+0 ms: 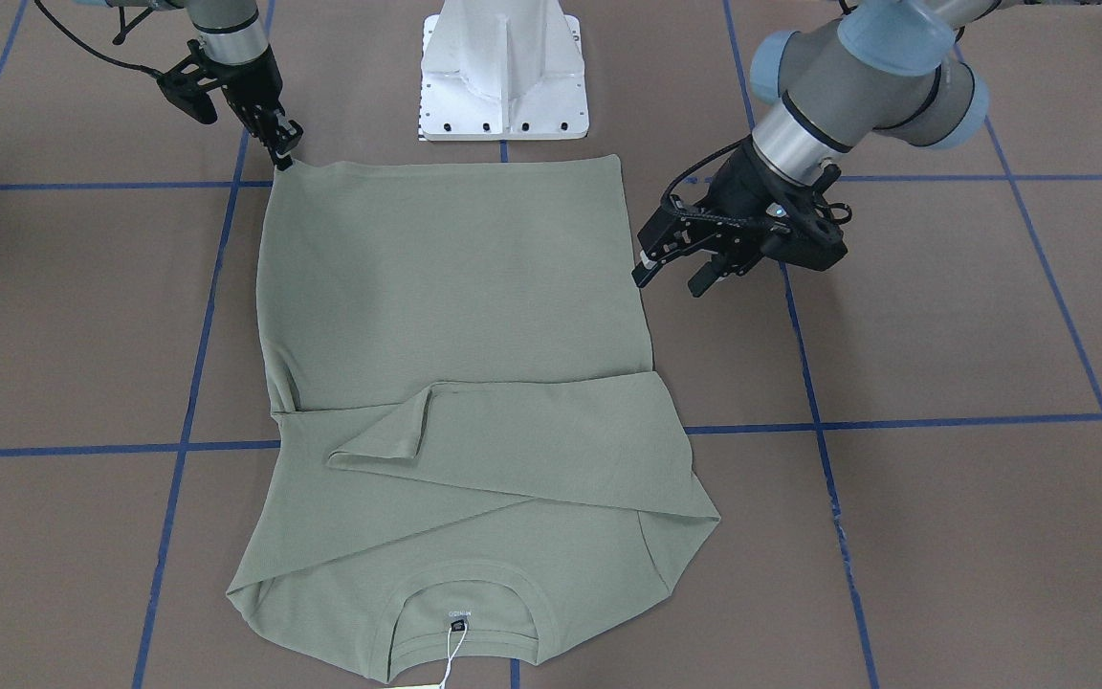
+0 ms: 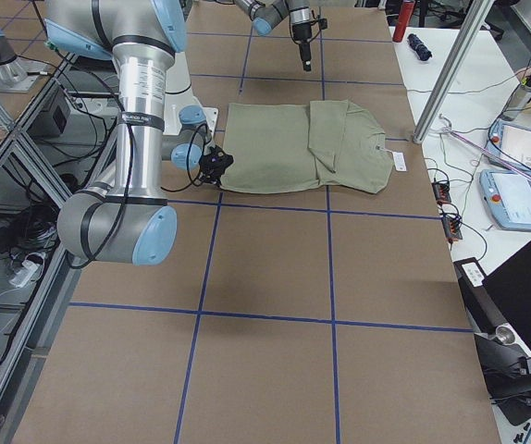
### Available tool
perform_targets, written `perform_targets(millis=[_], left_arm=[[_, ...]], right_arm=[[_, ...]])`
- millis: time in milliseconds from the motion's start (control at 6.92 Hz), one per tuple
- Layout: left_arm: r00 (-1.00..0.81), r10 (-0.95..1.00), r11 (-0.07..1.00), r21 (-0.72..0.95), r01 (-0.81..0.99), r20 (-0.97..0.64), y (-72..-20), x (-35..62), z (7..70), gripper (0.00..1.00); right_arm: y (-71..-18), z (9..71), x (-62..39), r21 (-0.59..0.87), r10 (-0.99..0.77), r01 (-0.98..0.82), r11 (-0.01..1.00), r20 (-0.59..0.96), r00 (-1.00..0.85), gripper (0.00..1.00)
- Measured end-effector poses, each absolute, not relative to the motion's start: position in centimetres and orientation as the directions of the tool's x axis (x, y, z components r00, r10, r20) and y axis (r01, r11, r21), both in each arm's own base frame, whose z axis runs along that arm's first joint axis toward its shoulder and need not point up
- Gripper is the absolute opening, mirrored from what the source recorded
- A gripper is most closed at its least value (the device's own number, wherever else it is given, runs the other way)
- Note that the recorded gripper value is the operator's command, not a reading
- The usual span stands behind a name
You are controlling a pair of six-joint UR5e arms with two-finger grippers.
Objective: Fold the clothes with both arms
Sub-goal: 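Move both grippers to the hem corners nearest the robot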
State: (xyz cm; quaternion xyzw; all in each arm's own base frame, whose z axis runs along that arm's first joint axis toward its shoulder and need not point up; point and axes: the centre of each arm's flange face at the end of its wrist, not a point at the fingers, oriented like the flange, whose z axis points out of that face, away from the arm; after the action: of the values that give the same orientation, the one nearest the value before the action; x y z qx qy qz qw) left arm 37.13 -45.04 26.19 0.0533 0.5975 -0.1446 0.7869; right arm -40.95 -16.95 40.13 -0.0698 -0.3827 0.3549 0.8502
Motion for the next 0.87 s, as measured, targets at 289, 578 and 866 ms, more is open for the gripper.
perform_targets(millis=[289,578,866], left_arm=[[0.298,-0.285,0.931,-0.188,0.314,-0.911,-36.4,40.2,30.1,0.83],[0.377,-0.376,0.914,-0.27,0.304,-0.847,-30.3,43.8,31.4,0.81],[0.465,-0.412,0.904,-0.289,0.315,-0.783,-27.1,45.7,32.2,0.75]], right_arm=[[-17.5,38.7,-40.1,-0.407,0.663,-0.547,0.732,0.613,0.431,0.0],[-17.9,38.3,-39.8,-0.413,0.667,-0.55,0.726,0.616,0.419,0.0],[-18.3,38.1,-39.7,-0.416,0.67,-0.551,0.723,0.618,0.412,0.0]])
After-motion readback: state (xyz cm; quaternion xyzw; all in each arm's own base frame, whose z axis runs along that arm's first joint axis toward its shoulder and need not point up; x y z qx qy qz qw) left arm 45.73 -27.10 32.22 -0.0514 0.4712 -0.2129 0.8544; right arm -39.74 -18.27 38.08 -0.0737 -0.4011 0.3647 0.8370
